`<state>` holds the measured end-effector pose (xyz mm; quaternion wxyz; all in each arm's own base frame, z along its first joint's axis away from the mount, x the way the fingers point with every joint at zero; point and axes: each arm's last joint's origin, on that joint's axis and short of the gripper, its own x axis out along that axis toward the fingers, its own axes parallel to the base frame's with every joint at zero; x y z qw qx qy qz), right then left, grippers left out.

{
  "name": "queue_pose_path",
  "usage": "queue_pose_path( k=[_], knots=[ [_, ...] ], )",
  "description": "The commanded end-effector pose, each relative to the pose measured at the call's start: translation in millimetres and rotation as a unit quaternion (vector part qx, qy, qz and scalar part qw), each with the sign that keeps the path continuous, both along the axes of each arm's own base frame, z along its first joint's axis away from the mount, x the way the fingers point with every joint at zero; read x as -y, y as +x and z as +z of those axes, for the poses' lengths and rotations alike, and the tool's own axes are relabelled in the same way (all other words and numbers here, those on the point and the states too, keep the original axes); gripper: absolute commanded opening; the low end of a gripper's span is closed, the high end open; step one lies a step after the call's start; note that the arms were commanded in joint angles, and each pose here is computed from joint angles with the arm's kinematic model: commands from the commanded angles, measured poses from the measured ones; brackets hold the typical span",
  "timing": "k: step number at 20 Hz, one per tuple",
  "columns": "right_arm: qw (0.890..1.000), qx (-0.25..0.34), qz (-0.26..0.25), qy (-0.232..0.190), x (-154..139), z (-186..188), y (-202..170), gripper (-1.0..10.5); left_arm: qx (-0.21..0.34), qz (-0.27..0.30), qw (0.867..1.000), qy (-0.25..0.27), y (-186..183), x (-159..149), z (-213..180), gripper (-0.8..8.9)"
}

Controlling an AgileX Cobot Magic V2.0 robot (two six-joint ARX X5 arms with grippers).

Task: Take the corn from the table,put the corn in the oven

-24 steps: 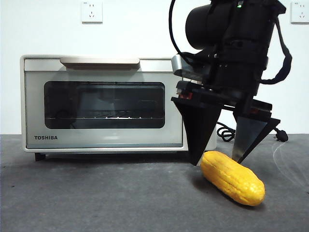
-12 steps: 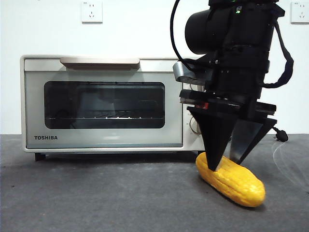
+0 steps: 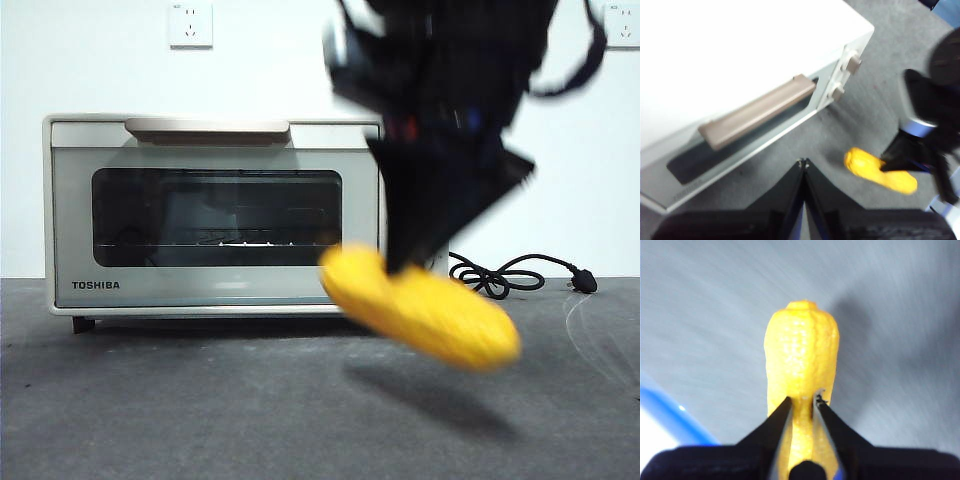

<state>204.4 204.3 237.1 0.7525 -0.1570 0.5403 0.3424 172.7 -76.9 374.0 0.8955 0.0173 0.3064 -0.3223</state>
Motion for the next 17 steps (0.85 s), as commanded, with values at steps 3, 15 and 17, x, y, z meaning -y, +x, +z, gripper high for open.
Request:
queue_pose_path(
  k=[3, 15, 17],
  knots=[
    [0.993, 0.072, 0.007, 0.094, 10, 53, -33, -0.1, 0.031, -0.007, 0.999, -0.007, 7, 3, 2, -0.06],
    [0.961, 0.181, -0.019, 0.207, 68, 121, -86, -0.1, -0.017, -0.006, 1.000, 0.008, 76, 30, -41, -0.06],
    [0.961, 0.182, -0.020, 0.205, 70, 122, -88, -0.1, -0.025, -0.006, 1.000, 0.011, 82, 33, -48, -0.06]
  ],
)
